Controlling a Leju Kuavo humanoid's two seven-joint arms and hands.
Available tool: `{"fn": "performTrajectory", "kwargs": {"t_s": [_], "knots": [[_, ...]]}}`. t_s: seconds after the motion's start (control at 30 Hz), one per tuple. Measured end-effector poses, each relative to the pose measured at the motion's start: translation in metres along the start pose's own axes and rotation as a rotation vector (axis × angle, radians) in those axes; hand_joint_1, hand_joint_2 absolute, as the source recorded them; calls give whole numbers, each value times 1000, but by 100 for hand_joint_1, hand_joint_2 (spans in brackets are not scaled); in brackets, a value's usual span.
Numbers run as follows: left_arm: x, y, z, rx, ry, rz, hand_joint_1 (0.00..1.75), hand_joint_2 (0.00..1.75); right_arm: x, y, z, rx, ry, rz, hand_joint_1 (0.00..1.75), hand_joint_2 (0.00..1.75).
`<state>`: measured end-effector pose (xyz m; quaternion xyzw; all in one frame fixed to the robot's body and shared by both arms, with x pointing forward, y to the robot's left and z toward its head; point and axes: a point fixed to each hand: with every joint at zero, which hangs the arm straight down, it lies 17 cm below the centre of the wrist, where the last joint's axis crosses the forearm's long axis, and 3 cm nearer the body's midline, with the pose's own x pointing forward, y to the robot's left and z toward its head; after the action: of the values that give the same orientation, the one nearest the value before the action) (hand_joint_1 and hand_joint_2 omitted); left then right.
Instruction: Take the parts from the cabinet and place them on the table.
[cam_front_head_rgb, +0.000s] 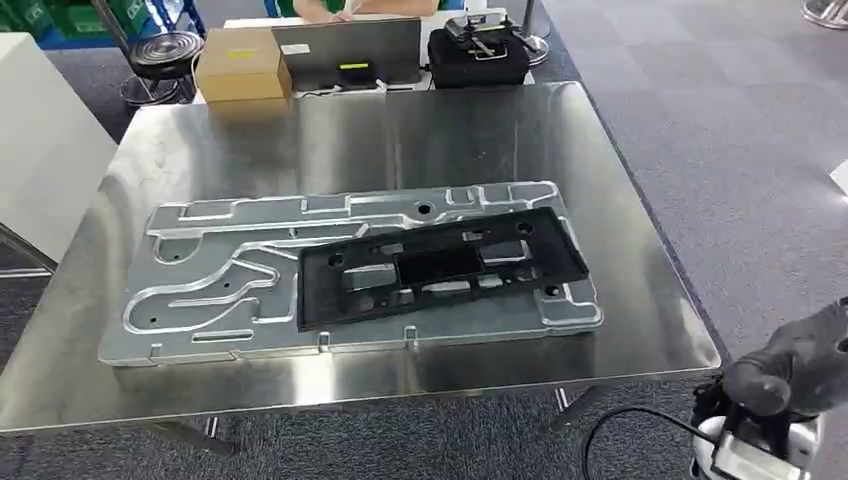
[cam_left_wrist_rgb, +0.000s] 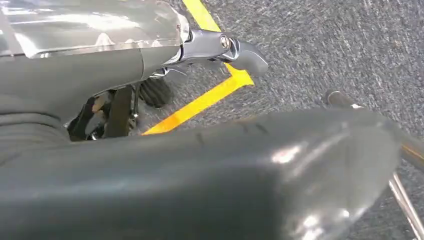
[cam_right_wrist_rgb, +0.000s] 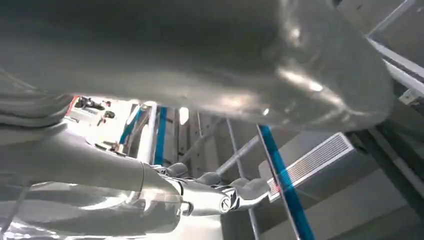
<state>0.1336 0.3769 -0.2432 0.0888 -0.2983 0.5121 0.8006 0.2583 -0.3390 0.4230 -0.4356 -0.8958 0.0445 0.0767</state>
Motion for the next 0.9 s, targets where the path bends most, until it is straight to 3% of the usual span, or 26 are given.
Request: {"fn": "performTrajectory", "kwargs": {"t_s": [0.33,0.5,0.6,0.77,0.9], "knots": [[4,3,-2,5,-6,4,0,0,-36,-9,76,136,293,-44,0,0],[1,7,-1,14,2,1,0,0,-78,-7,135,262,487,17,0,0],[-1,12,0,19,5,-3,0,0,-115,-4,196,372,657,88,0,0],[-1,11,1,14,3,0,0,0,-179,-42,330,490,957,276,0,0],[-1,13,1,14,3,-1,0,0,-186,-79,430,535,1203,370,0,0]]}}
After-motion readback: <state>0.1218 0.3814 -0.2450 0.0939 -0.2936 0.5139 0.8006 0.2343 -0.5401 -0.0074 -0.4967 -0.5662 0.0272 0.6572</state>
